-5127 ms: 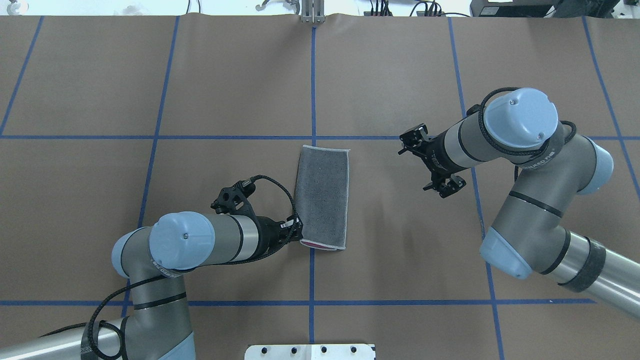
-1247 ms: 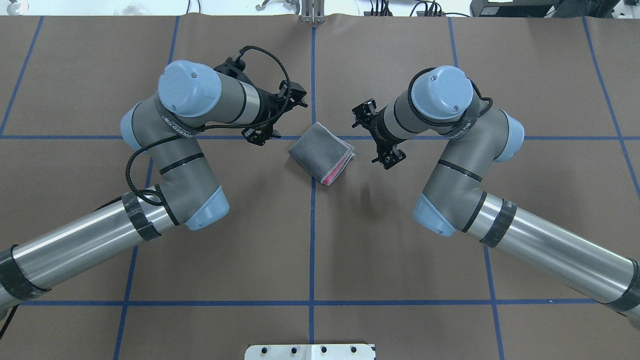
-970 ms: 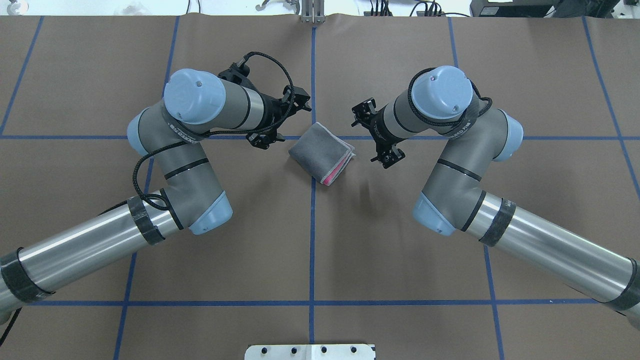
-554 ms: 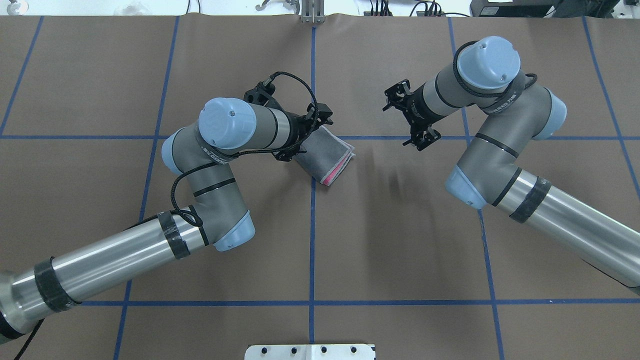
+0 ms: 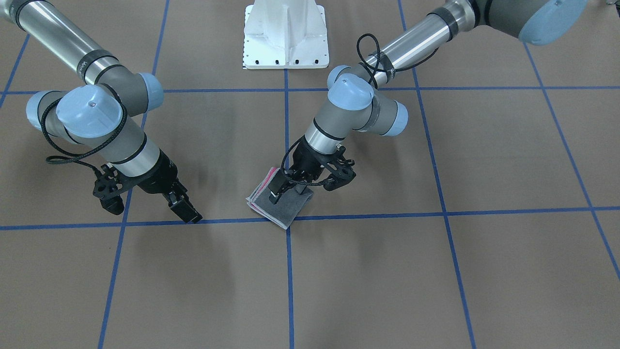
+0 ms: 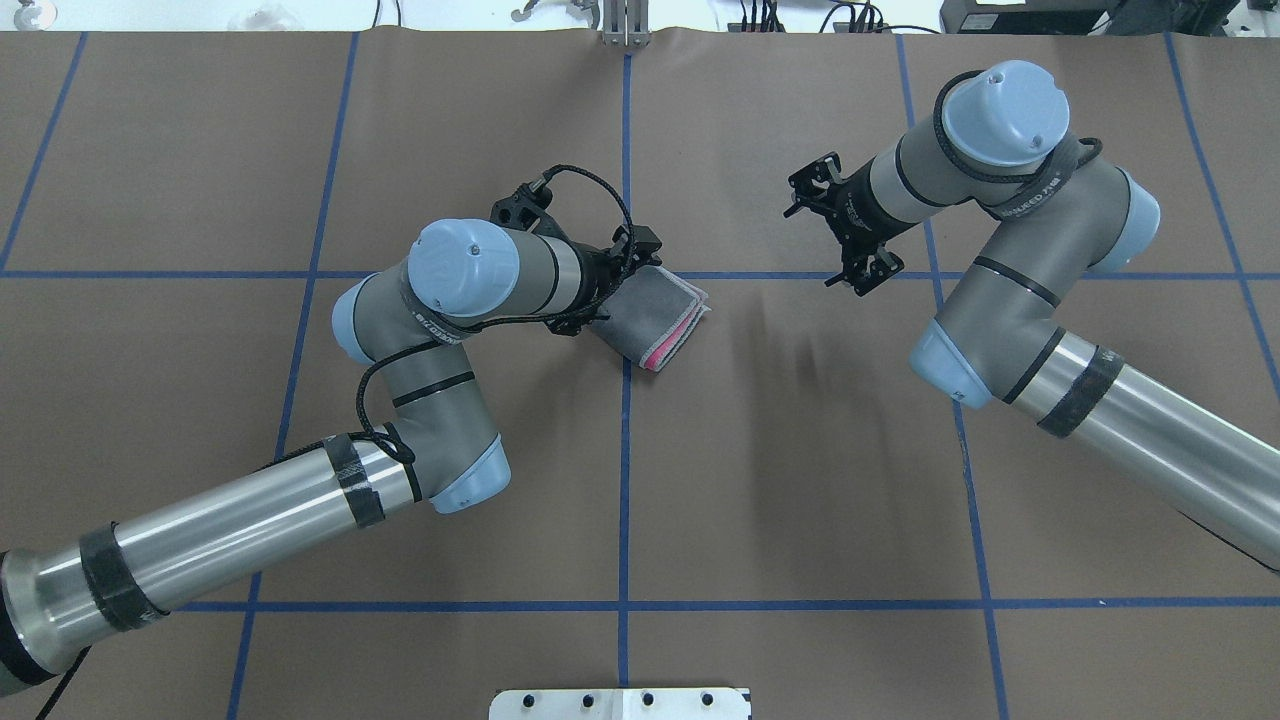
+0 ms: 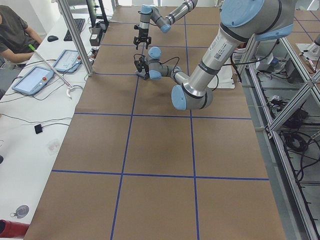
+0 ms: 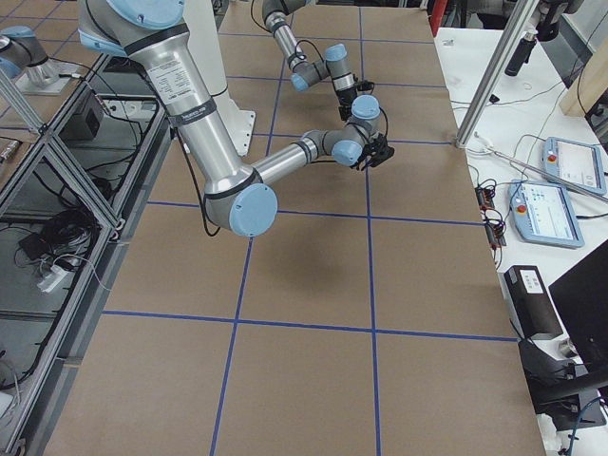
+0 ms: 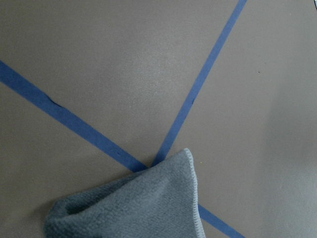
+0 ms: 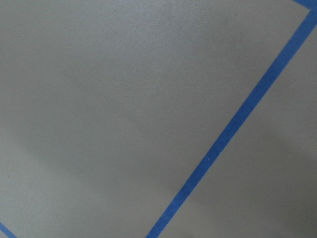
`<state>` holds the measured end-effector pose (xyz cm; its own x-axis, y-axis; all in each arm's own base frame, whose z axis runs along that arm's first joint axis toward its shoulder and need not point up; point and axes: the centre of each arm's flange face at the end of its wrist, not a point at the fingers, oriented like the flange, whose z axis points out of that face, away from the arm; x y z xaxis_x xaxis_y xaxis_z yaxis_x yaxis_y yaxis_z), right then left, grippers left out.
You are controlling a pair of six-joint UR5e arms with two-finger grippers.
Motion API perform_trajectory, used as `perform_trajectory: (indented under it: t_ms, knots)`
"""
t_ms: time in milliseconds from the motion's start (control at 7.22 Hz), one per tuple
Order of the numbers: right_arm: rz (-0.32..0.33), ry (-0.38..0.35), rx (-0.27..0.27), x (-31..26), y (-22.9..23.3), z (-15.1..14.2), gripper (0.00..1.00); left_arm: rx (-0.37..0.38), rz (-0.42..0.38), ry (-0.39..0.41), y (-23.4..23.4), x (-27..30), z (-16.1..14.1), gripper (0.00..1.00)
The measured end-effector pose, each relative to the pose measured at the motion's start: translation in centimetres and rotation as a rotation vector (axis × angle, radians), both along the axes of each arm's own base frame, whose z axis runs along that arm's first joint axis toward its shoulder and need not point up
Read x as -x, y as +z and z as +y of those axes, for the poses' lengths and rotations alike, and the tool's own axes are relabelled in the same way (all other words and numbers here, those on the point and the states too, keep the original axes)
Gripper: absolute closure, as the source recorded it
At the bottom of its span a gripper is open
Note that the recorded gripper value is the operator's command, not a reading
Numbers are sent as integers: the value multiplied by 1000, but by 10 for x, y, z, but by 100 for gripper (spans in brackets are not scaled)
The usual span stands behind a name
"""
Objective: Fold towel twice with both arms
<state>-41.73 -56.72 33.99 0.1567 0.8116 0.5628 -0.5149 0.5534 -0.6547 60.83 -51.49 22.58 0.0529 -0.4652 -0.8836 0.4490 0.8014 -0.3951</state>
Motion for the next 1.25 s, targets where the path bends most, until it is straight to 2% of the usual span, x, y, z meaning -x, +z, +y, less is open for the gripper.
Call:
perform_trajectory:
  t_ms: [416,831,1247]
  knots:
    - [-11,-5,6,-7,-2,-2,0,5,-7,8,7,4,0,0]
    - [-17,-6,10,-13,-3,-5,0,-5,21,8,-2,20,-2,0]
    - [-13,-6,15,-14,1,-4,0,4,3,-5,8,21,-11,0]
